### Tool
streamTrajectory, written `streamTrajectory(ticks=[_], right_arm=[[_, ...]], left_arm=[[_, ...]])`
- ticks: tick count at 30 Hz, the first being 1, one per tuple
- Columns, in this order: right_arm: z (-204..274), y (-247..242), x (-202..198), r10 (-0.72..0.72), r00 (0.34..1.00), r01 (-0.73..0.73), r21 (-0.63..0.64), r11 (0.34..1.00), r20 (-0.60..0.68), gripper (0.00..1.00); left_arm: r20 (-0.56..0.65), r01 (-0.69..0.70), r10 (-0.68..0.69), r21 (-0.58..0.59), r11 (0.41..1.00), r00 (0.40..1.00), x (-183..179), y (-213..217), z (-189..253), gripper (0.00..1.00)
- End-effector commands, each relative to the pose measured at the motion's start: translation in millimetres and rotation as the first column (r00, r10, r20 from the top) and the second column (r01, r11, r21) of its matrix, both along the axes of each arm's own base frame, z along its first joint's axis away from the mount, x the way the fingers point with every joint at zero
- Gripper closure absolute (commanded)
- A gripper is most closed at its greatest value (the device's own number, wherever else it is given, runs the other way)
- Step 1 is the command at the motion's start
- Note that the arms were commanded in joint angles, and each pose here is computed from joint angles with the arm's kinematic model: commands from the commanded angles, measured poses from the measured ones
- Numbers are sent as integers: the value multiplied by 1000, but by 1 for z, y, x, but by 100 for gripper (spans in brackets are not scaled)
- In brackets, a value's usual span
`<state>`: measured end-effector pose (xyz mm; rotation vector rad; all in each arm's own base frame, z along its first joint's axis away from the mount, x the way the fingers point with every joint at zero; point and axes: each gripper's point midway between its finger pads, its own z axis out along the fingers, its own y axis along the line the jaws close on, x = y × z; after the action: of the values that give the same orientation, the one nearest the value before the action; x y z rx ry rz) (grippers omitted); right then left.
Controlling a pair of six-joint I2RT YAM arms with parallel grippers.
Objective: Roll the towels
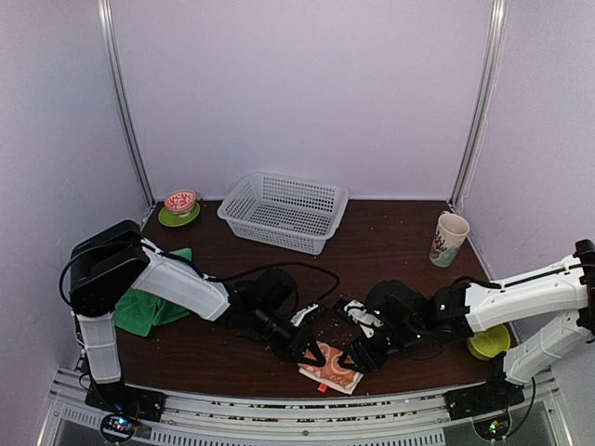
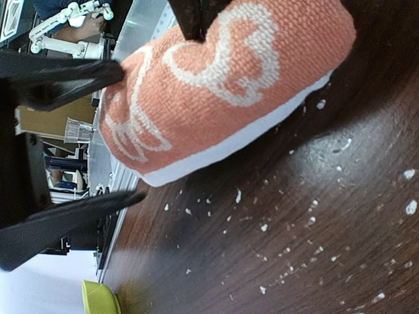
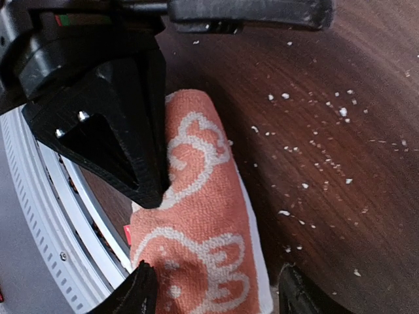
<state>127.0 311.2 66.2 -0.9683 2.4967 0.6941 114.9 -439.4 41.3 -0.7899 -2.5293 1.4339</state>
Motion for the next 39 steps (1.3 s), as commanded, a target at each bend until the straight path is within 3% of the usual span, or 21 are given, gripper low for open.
streamTrajectory(ticks=[1, 6, 12, 20, 28, 35, 39], right_arm=[[-12, 13, -9, 47, 996, -46, 21, 999, -71, 40], [-29, 1, -8, 49, 999, -50, -125, 991, -15, 48], [-38, -2, -12, 102, 983, -47, -322, 946, 156, 50], [-33, 4, -13, 111, 958, -3, -380, 925, 263, 48], [-16, 13, -20, 76, 970, -6, -289, 957, 230, 33], [24, 20, -21, -24, 999, 24, 15, 1000, 45, 11], [31, 21, -10, -46, 997, 54, 129, 990, -65, 5]], left_arm=[[8, -5, 4, 85, 996, 1000, -7, 15, -18, 97], [29, -11, 9, 84, 996, 1000, -8, 19, -8, 96], [55, -18, 14, 68, 998, 998, -11, 30, 15, 91], [75, -40, 37, 38, 998, 996, -12, 37, 31, 91], [36, -48, 46, 67, 997, 998, -4, 20, -1, 93], [29, -53, 51, 80, 995, 998, -8, 27, -12, 94], [30, -55, 53, 87, 995, 998, -8, 28, -16, 94]])
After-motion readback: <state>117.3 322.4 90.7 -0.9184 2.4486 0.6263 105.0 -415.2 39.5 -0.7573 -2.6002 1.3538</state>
